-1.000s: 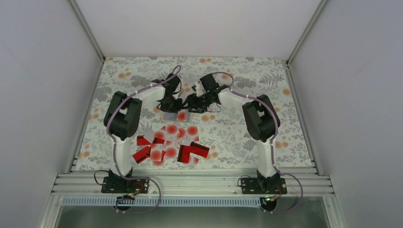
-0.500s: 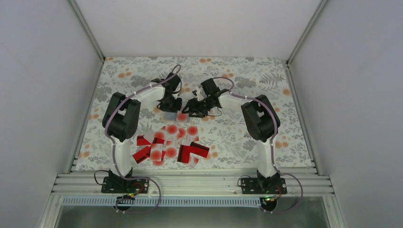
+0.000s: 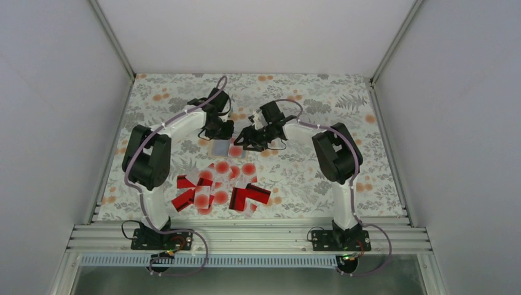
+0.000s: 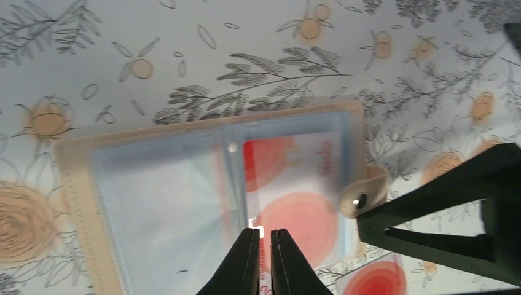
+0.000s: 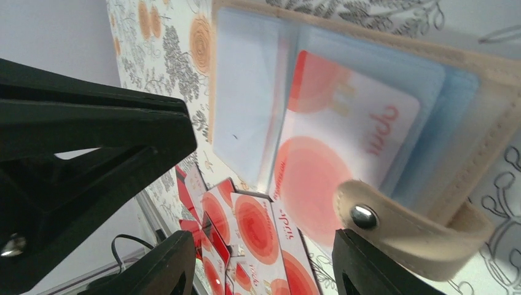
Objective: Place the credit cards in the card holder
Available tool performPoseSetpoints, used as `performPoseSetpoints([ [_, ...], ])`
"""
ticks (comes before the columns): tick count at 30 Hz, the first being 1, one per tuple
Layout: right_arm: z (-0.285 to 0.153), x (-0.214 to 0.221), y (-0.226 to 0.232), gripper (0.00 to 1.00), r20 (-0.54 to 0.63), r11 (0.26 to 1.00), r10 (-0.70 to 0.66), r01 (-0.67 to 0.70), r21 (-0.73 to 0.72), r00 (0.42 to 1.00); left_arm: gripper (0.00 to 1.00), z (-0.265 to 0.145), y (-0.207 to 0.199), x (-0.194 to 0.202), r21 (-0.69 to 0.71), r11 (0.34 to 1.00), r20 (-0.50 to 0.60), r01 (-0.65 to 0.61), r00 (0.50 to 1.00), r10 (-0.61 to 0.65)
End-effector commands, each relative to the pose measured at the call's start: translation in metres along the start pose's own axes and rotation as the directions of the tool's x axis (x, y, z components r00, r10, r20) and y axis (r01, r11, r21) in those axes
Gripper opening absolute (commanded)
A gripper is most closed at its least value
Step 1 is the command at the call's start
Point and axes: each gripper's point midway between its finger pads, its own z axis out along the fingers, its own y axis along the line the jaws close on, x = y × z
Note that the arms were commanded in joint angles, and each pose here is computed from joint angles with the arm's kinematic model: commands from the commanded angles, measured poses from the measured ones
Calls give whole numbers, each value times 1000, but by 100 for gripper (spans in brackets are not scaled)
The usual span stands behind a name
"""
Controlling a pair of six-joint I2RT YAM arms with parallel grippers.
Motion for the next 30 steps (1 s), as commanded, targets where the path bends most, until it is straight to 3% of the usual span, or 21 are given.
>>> performPoseSetpoints([
  [1, -7, 2, 5, 58, 24, 1000, 2, -2, 1, 1000, 8, 4, -13, 2, 91, 995, 1, -42, 999, 42],
  [12, -4, -3, -5, 58, 31, 999, 34, -34, 2, 999, 36, 25, -6, 16, 79, 997, -82, -20, 996, 27],
  [19, -3, -4, -5, 58, 31, 999, 40, -40, -7, 999, 41, 31, -4, 26, 81, 997, -117, -10, 993, 19],
  [30, 0, -2, -8, 58, 21, 999, 54, -53, -9, 998, 41, 43, -9, 36, 123, 992, -158, 14, 987, 6],
])
